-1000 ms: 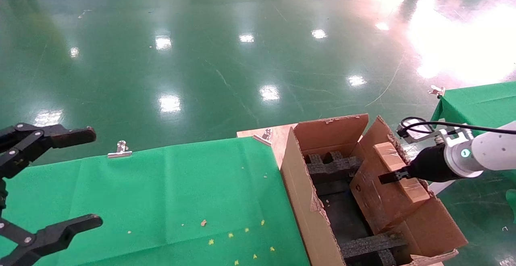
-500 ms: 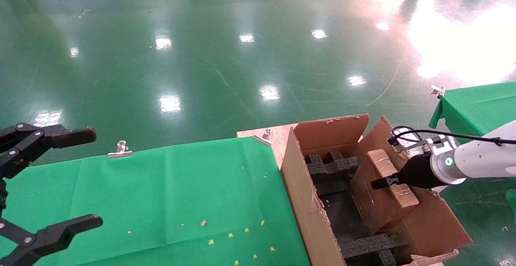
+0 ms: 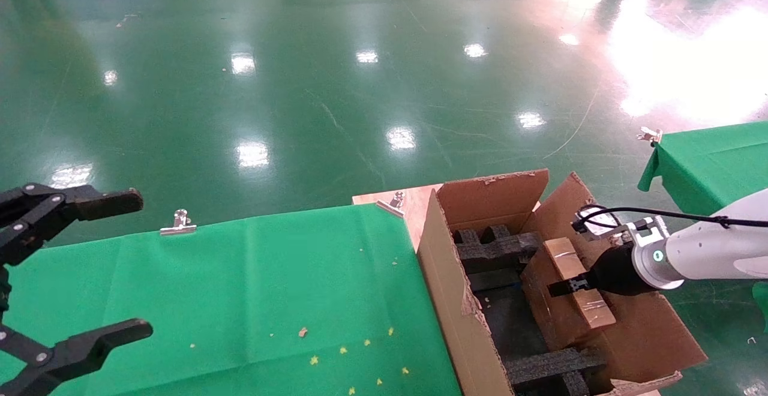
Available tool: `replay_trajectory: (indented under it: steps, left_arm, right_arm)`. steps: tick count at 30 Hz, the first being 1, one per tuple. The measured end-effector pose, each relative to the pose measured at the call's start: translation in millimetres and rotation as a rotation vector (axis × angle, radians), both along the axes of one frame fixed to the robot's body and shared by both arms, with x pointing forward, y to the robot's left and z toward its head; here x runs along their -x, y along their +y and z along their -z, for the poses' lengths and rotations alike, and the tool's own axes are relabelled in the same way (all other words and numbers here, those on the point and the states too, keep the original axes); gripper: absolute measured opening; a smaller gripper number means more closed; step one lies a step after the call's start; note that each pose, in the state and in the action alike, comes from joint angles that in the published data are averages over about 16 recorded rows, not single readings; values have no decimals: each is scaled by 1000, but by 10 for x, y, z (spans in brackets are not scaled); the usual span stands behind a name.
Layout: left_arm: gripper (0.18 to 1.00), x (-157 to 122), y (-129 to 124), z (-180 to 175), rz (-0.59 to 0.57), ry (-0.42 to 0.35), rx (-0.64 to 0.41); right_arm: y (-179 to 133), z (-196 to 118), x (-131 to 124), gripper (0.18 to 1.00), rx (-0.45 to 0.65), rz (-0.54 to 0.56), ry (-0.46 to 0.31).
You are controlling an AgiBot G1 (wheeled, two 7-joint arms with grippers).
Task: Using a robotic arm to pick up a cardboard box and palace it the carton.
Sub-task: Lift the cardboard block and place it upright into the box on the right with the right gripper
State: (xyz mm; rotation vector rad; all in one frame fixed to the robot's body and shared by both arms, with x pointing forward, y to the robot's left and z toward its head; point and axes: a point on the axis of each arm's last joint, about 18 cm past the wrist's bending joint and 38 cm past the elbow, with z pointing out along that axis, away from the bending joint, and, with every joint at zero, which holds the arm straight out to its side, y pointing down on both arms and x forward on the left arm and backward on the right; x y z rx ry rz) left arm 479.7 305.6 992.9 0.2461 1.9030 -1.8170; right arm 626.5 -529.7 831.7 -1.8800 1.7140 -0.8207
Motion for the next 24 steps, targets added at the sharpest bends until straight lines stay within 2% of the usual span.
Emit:
replay_trajectory:
  steps: [24]
  left_arm:
    - [1000,-1,1,0,0,0,0]
  right_arm:
    - [1,131,-27,310,-22,-5,30]
